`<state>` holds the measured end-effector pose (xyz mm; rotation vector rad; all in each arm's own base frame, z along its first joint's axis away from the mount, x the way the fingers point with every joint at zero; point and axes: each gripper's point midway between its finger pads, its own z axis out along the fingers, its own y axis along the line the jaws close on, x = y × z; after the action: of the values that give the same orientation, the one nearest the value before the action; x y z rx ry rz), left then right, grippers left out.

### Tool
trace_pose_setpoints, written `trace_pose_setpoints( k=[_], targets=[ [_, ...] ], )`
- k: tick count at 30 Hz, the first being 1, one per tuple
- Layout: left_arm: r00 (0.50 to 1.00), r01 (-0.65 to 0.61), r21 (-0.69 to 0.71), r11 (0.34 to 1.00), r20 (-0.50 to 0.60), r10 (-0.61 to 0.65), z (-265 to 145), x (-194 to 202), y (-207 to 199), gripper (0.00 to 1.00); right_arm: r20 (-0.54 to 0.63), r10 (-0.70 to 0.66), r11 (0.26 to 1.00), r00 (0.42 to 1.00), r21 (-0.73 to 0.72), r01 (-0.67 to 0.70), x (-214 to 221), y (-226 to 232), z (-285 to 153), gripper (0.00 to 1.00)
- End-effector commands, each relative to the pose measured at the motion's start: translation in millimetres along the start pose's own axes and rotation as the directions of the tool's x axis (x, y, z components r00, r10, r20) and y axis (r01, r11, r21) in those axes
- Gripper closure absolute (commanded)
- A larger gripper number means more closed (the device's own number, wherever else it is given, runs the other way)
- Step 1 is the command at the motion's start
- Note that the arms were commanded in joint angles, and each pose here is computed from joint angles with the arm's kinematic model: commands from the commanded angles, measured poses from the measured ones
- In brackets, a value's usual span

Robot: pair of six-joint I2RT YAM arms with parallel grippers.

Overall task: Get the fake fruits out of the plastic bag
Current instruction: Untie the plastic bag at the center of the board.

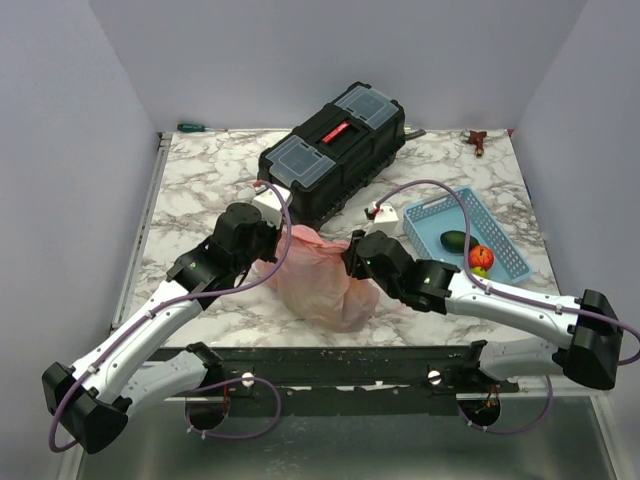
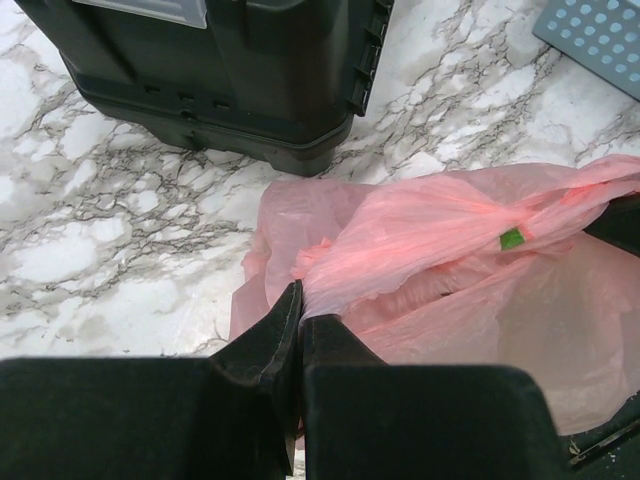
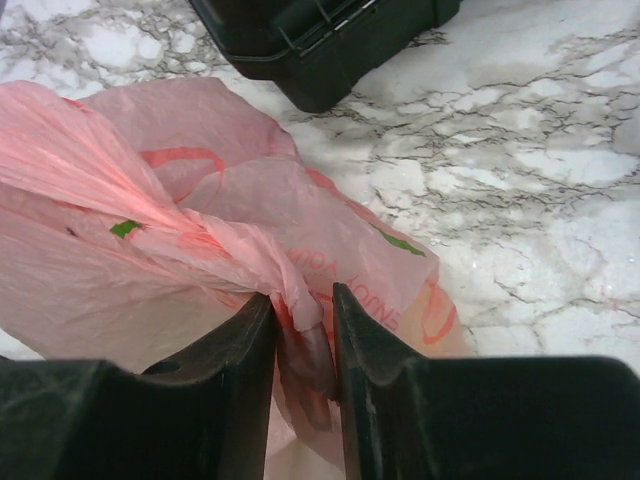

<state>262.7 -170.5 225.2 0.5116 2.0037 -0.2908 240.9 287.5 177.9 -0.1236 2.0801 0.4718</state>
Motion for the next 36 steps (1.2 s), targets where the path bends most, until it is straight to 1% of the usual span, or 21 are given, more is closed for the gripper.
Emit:
trace_pose_setpoints(
  k=[1,3,6,8,9,13,16,17,19,20,23,25,29,34,35,36],
  targets=[
    [0.998,0.006,-0.043,0.999,0.058,-0.004,-6,-12,11,1.0,-0.067,-0.032,0.998,0.997,0.054,0.035,2,-20,-12,0.65],
    [0.998,0.006,-0.027,1.0,0.06,-0.004,-5,-13,8,1.0,-0.066,-0.039,0.999,0.997,0.023,0.041,-10,-13,-22,0.56],
    [0.999,0.003,-0.01,1.0,0.051,-0.003,-3,-14,5,1.0,-0.05,-0.078,0.997,0.996,-0.017,0.078,-32,-5,-37,0.34],
    [0.999,0.001,0.012,1.0,0.043,-0.002,-2,-12,1,1.0,-0.037,-0.113,0.992,0.993,-0.054,0.111,-46,3,-45,0.26],
    [0.999,0.001,0.028,1.0,0.042,-0.003,-2,-12,-2,1.0,-0.033,-0.13,0.989,0.991,-0.08,0.127,-52,9,-48,0.24],
    [0.998,0.006,0.086,0.996,0.064,-0.011,-6,-17,-12,1.0,-0.038,-0.224,0.964,0.974,-0.156,0.215,-60,30,-46,0.22],
    [0.996,0.005,0.106,0.994,0.085,-0.014,-9,-20,-15,1.0,-0.046,-0.265,0.955,0.963,-0.15,0.255,-59,41,-39,0.23],
    [0.996,0.005,0.107,0.994,0.09,-0.015,-9,-21,-16,1.0,-0.04,-0.267,0.956,0.963,-0.138,0.26,-59,43,-36,0.25],
    [0.996,0.006,0.103,0.995,0.092,-0.015,-9,-21,-15,1.0,-0.041,-0.274,0.954,0.961,-0.141,0.266,-57,48,-31,0.36],
    [0.996,0.005,0.099,0.995,0.092,-0.014,-9,-21,-14,1.0,-0.04,-0.275,0.953,0.961,-0.145,0.267,-56,51,-30,0.39],
    [0.996,0.004,0.098,0.995,0.084,-0.013,-8,-20,-14,1.0,-0.039,-0.293,0.946,0.955,-0.159,0.283,-51,57,-23,0.54],
    [0.997,0.004,0.101,0.995,0.082,-0.013,-7,-21,-15,1.0,-0.045,-0.305,0.943,0.951,-0.154,0.295,-45,58,-18,0.55],
    [0.996,0.004,0.096,0.995,0.089,-0.013,-8,-21,-14,1.0,-0.072,-0.331,0.941,0.941,-0.092,0.324,-33,48,-6,0.53],
    [0.996,0.01,0.088,0.996,0.093,-0.018,-8,-22,-12,1.0,-0.06,-0.327,0.943,0.943,0.049,0.33,-28,24,6,0.52],
    [0.995,0.012,0.087,0.996,0.097,-0.02,-8,-23,-12,1.0,-0.041,-0.311,0.945,0.95,0.094,0.313,-30,18,9,0.53],
    [0.995,0.016,0.081,0.997,0.1,-0.024,-9,-24,-11,1.0,-0.025,-0.282,0.95,0.959,0.132,0.283,-32,13,10,0.6]
  ],
)
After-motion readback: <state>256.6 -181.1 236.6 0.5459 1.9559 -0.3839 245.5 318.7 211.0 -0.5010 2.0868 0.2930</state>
